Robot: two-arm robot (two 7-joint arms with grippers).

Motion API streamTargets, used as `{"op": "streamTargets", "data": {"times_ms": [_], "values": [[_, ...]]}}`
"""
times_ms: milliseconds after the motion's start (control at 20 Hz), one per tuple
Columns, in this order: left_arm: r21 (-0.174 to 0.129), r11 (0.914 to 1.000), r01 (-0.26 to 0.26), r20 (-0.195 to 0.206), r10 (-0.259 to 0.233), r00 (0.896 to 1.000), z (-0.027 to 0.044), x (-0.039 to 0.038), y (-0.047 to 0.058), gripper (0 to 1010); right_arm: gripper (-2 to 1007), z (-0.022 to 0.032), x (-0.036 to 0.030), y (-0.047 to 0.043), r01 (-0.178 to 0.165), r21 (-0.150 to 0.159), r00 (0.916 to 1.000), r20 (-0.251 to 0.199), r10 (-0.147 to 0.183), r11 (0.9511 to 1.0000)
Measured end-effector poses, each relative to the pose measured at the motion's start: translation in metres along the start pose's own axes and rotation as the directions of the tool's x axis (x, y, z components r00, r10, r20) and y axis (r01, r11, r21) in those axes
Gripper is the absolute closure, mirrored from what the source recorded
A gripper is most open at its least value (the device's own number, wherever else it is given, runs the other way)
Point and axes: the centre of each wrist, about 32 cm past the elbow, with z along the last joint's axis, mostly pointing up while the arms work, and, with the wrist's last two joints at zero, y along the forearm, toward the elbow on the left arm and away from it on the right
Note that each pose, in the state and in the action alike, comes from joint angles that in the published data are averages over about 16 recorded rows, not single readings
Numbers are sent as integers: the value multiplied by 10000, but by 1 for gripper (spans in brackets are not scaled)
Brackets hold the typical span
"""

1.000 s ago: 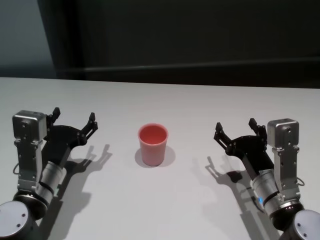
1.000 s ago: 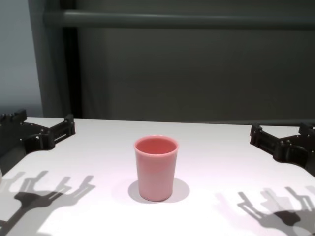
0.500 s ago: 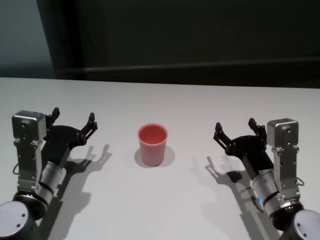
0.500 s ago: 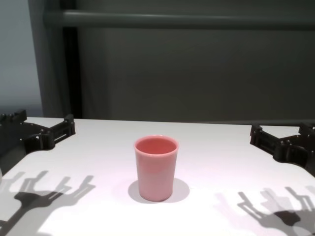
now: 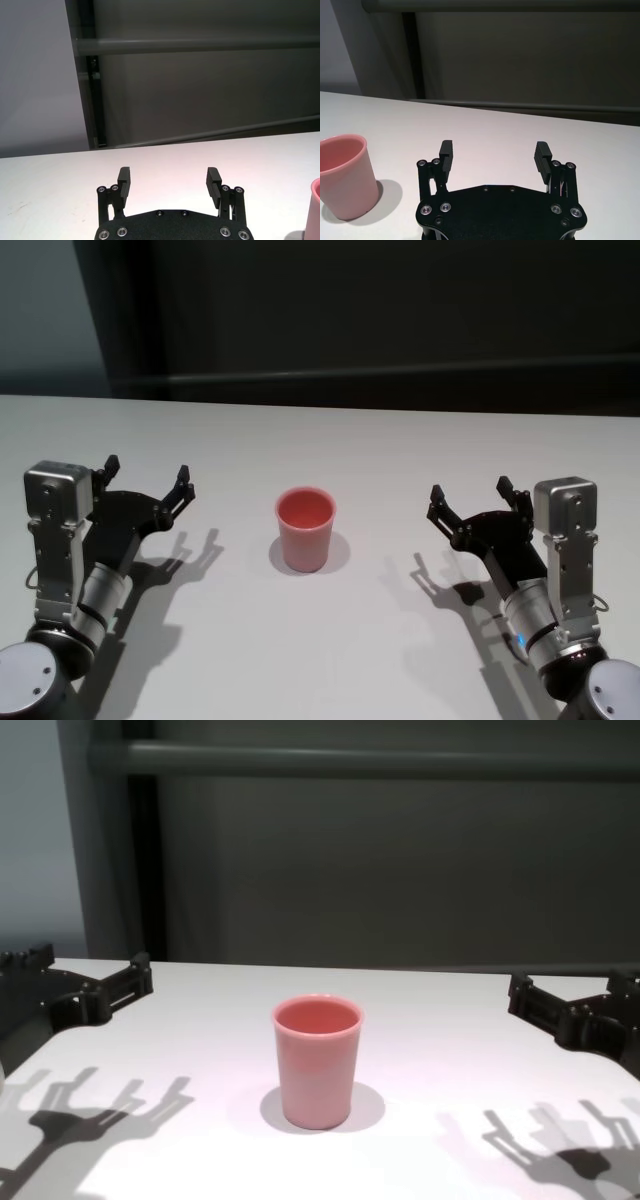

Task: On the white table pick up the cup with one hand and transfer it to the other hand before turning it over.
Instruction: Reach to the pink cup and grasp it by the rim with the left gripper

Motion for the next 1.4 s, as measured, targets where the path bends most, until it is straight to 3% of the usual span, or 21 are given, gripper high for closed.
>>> {"op": "streamTargets", "data": {"times_ms": [1400], "values": [[0,10000,0,0,0,10000,0,0,0,9,3,0,0,0,0,0,10000,0,0,10000]]}}
